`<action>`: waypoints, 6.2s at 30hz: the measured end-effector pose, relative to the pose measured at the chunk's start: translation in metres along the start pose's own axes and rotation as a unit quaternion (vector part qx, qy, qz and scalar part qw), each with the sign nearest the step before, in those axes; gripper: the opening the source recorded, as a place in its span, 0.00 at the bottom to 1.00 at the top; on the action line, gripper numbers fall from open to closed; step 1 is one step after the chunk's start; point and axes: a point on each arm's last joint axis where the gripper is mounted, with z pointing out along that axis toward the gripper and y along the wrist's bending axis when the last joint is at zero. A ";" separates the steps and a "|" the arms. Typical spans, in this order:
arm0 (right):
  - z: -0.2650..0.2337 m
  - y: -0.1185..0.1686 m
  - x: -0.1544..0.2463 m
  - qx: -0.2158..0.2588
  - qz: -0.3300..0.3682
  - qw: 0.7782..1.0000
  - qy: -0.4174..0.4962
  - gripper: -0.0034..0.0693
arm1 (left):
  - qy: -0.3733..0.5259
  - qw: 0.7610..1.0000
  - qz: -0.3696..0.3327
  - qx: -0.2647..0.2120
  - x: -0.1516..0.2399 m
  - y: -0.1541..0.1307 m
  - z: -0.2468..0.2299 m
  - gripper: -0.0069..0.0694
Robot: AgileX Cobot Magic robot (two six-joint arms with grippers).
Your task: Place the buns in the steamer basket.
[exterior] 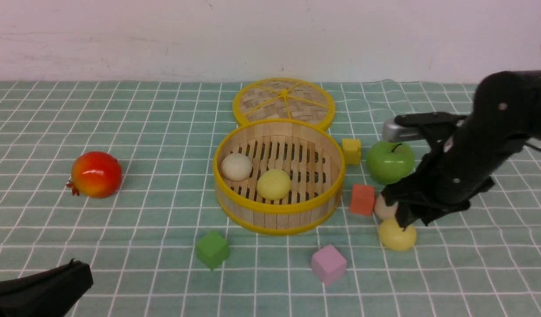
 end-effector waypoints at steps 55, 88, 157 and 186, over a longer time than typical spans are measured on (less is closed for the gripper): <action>0.035 0.092 -0.090 -0.009 -0.168 0.979 -0.115 0.55 | 0.001 1.000 0.000 0.000 0.000 0.000 0.000 0.14; 0.045 -0.016 -0.053 0.032 -0.019 0.997 -0.071 0.66 | 0.002 1.000 0.000 0.000 0.000 0.000 0.000 0.17; -0.217 0.073 0.012 -0.007 -0.147 0.977 -0.157 0.48 | 0.003 1.000 0.000 0.000 0.000 0.000 0.000 0.24; -0.239 -0.014 0.274 0.045 -0.016 0.920 -0.390 0.04 | 0.003 1.000 0.000 0.000 0.000 0.000 0.000 0.27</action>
